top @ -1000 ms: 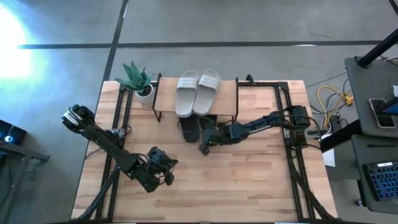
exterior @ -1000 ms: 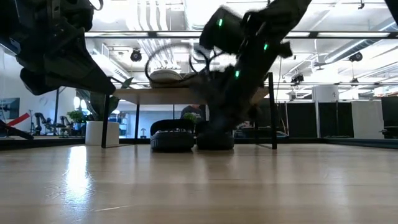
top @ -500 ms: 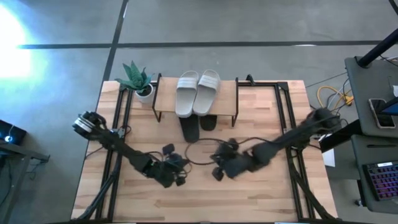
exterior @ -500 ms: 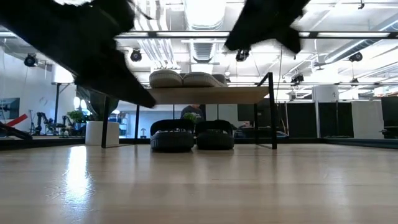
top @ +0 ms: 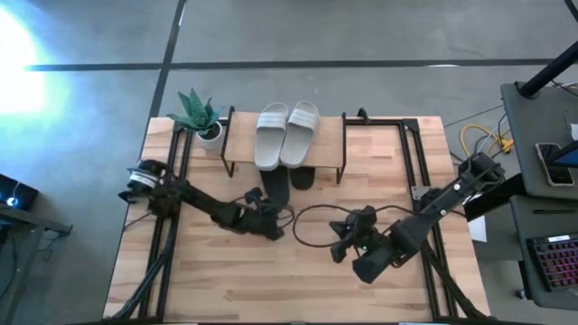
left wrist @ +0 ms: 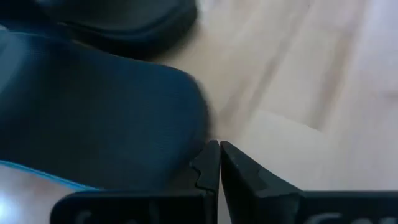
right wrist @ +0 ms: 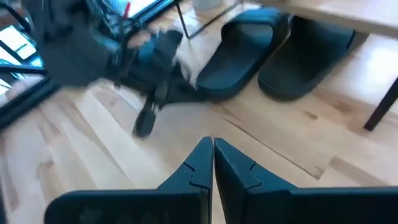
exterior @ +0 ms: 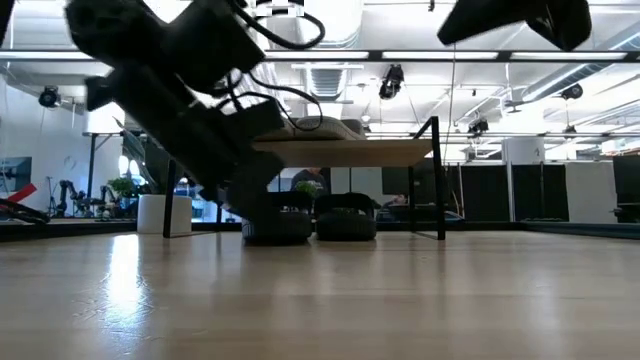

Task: Pick and place slides into the shelf
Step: Adjust the black slides under the shelf

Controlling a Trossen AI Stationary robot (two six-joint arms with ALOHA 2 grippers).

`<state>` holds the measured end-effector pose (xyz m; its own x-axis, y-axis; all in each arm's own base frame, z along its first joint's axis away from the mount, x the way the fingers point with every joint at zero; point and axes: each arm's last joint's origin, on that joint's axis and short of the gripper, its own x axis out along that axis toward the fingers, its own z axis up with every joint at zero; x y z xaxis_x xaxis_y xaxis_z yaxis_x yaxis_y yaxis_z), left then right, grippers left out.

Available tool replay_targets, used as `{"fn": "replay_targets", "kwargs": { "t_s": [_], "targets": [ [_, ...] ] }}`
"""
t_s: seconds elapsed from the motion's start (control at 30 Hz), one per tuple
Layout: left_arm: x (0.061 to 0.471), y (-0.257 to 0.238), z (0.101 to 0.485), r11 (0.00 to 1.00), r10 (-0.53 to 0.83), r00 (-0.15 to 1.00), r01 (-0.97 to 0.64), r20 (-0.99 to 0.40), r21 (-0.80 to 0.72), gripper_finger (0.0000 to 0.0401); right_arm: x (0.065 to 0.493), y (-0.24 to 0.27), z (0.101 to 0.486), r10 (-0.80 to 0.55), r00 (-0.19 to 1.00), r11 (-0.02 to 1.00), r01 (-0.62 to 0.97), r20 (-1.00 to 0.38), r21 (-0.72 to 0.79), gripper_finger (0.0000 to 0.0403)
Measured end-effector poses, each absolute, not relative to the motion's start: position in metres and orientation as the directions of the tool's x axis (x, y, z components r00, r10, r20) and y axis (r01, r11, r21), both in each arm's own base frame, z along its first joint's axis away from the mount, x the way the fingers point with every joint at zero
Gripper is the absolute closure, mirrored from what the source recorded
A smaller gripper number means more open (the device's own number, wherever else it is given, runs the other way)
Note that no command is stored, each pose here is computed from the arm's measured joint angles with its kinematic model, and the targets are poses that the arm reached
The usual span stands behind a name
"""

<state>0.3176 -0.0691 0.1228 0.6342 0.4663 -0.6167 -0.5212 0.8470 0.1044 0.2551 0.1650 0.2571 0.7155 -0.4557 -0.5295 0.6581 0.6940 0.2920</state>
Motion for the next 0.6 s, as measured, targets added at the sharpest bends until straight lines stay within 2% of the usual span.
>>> {"fn": "replay_targets", "kwargs": {
  "t_s": [0.4,0.6],
  "targets": [
    [0.314,-0.025,0.118,0.812,0.510,0.531,-0.556,-0.677,0.176,0.0401,0.264,0.170,0.236,-0.481,0.684,0.670,0.690,-0.548,0.272,0.0394],
    [0.317,-0.025,0.126,0.817,0.499,0.545,-0.556,-0.674,0.156,0.0401,0.268,0.167,0.234,-0.442,0.666,0.619,0.711,-0.601,0.334,0.0394]
  ]
}}
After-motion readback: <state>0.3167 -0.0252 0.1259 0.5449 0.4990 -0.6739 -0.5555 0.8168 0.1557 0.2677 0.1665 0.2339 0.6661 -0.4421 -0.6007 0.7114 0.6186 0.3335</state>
